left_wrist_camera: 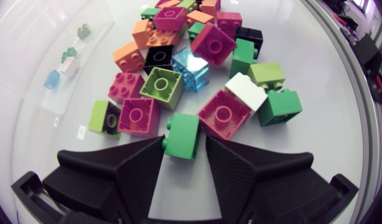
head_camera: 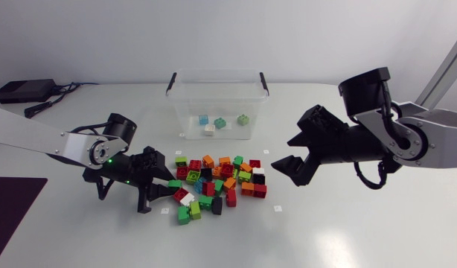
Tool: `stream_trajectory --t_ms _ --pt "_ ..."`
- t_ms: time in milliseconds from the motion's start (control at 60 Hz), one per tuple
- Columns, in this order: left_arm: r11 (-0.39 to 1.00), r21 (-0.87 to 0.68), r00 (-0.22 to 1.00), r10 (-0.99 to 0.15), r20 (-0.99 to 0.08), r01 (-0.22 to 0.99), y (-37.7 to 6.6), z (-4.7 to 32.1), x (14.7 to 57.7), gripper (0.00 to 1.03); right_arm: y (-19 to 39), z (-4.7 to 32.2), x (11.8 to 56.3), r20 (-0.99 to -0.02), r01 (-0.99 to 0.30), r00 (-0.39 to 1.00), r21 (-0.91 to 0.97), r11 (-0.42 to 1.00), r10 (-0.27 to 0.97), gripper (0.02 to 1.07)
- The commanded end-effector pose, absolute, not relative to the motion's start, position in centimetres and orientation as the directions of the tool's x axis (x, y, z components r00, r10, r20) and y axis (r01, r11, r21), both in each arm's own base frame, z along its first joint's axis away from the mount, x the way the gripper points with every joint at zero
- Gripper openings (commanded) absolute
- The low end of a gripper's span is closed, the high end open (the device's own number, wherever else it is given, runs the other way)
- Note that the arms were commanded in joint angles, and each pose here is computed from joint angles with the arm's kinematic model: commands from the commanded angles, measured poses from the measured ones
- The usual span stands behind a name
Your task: Place the duplo bricks in the container
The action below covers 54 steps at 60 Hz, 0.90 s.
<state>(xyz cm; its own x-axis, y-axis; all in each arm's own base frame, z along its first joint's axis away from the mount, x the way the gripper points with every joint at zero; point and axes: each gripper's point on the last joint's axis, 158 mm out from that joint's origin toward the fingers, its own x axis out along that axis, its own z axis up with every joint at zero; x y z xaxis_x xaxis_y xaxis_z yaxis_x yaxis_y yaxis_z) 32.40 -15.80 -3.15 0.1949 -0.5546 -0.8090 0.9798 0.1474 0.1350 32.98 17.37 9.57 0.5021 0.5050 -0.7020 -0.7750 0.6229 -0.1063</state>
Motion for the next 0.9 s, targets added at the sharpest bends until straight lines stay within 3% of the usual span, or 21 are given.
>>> stream_trajectory --t_ms 0,233,567,783,883 --pt "0.098 0.092 0.131 -0.555 -0.821 0.991 -16.1 -3.7 30.4 0.38 18.2 8.0 31.9 -0.726 -0.813 0.457 -0.106 0.572 0.515 1.0" --pt "0.053 0.042 0.064 -0.544 -0.837 0.998 -16.0 -3.7 28.6 0.36 19.2 3.7 30.7 -0.796 -0.874 0.347 -0.082 0.48 0.496 0.99" --pt "0.06 0.074 0.096 -0.583 -0.807 0.995 -16.0 -0.2 28.5 0.35 19.5 -0.2 28.8 -0.848 -0.925 0.234 -0.043 0.378 0.475 0.95" --pt "0.061 0.112 0.126 -0.598 -0.791 0.992 -16.1 2.2 28.2 0.35 19.6 -2.4 28.7 -0.87 -0.934 0.179 -0.002 0.358 0.46 0.8" --pt "0.07 0.132 0.148 -0.604 -0.783 0.989 -16.0 3.2 28.4 0.35 19.8 -3.0 28.7 -0.874 -0.936 0.163 0.009 0.352 0.458 0.79"
